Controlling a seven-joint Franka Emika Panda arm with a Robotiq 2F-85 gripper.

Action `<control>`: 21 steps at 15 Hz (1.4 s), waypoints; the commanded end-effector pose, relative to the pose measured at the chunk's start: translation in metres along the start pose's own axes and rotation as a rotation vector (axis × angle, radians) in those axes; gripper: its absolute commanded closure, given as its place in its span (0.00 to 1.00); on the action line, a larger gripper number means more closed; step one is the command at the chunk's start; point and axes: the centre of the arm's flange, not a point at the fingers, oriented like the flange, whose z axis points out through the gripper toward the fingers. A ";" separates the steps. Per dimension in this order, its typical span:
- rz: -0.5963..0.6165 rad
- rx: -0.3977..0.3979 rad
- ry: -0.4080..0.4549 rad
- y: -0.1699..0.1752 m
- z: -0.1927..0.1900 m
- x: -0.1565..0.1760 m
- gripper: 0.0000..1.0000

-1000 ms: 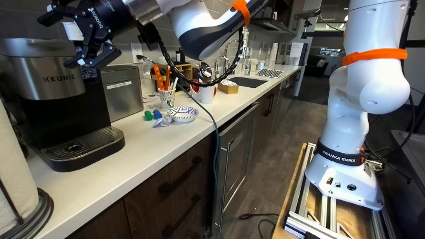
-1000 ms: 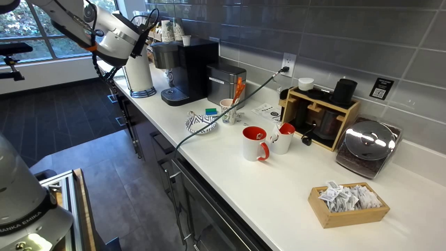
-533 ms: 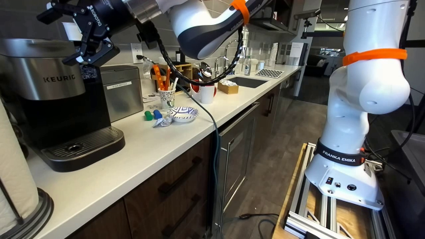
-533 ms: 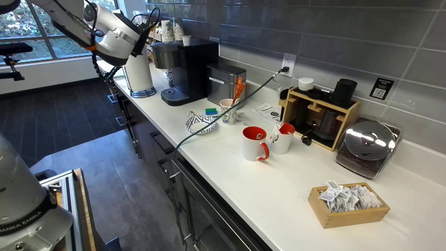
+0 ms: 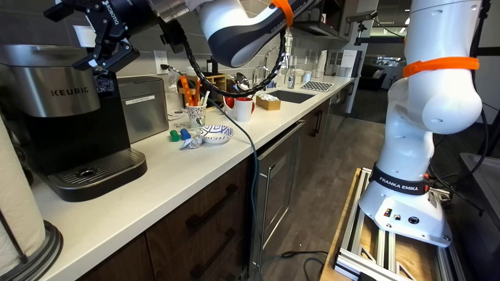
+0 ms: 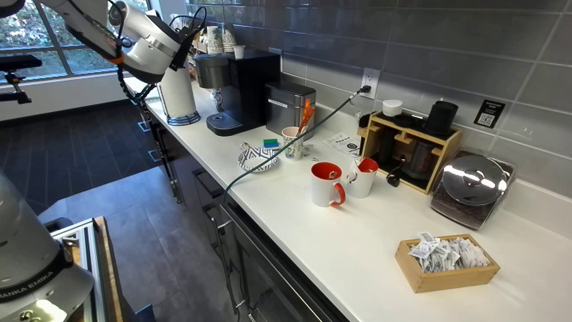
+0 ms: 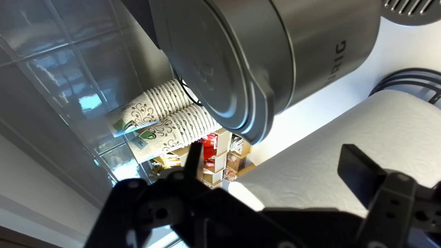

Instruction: Open the coffeemaker.

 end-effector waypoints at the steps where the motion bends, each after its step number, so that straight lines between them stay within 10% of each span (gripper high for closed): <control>1: -0.040 -0.031 -0.030 0.001 -0.003 -0.001 0.00; 10: -0.157 -0.084 -0.123 0.021 0.007 0.009 0.00; 16: -0.077 -0.091 0.104 0.022 -0.024 0.027 0.00; 21: -0.081 -0.017 0.086 0.000 -0.006 0.035 0.00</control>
